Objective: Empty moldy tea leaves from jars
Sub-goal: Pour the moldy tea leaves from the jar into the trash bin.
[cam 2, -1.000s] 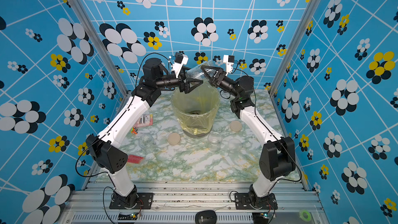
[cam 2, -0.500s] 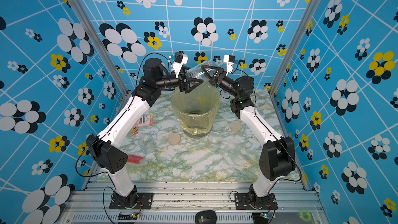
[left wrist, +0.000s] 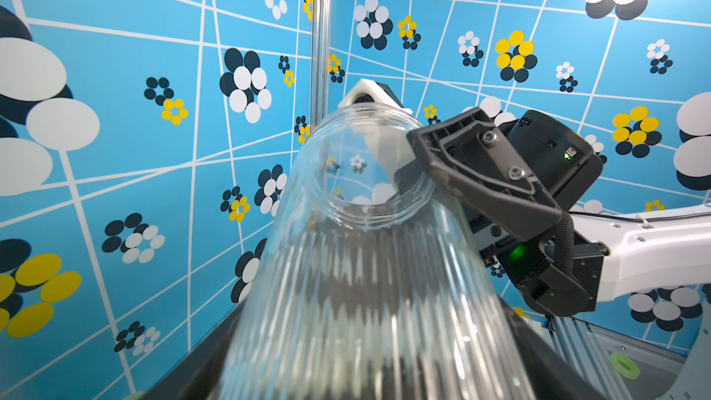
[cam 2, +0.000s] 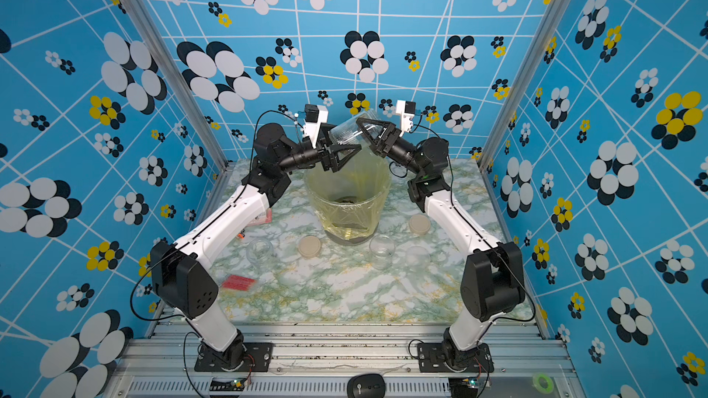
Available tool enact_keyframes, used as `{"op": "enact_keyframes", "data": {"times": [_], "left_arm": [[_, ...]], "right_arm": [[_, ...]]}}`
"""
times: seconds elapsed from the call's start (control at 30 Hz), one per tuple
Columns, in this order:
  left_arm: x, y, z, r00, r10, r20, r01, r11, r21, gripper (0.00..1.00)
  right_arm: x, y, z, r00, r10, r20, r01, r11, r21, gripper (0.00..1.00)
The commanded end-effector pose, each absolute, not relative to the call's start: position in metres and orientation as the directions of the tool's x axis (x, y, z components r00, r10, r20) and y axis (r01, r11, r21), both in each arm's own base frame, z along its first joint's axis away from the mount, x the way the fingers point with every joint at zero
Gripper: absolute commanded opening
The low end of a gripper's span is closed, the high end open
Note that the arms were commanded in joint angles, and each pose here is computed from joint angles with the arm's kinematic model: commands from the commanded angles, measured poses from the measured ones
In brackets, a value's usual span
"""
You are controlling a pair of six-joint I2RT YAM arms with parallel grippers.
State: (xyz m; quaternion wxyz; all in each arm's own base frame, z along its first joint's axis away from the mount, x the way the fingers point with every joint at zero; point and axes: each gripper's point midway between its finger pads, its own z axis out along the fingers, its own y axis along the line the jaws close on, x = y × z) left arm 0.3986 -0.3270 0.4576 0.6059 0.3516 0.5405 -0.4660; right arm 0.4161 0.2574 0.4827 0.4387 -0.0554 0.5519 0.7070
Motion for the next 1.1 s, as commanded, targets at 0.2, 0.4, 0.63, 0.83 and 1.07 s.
{"op": "enact_keyframes", "data": {"times": [0.2,0.4,0.63,0.83,1.07], "left_arm": [[0.386,-0.311,0.496,0.243,-0.365,-0.899,0.91,0.407,0.081,0.9],[0.382,-0.316,0.497,0.297,-0.405,-0.865,0.898,0.426,0.108,0.92],[0.379,-0.317,0.505,0.335,-0.45,-0.828,0.892,0.435,0.125,0.93],[0.38,-0.322,0.498,0.339,-0.462,-0.82,0.893,0.432,0.125,0.93],[0.384,-0.324,0.482,0.317,-0.47,-0.824,0.896,0.432,0.099,0.93]], "right_arm": [[0.393,0.253,0.516,-0.63,0.588,-0.507,-0.681,-0.103,0.725,0.4],[0.386,0.256,0.521,-0.645,0.578,-0.5,-0.673,-0.118,0.73,0.39],[0.382,0.257,0.527,-0.661,0.572,-0.486,-0.663,-0.141,0.735,0.38],[0.38,0.256,0.534,-0.672,0.571,-0.472,-0.657,-0.167,0.735,0.38],[0.377,0.256,0.539,-0.672,0.568,-0.475,-0.661,-0.172,0.73,0.37]]}}
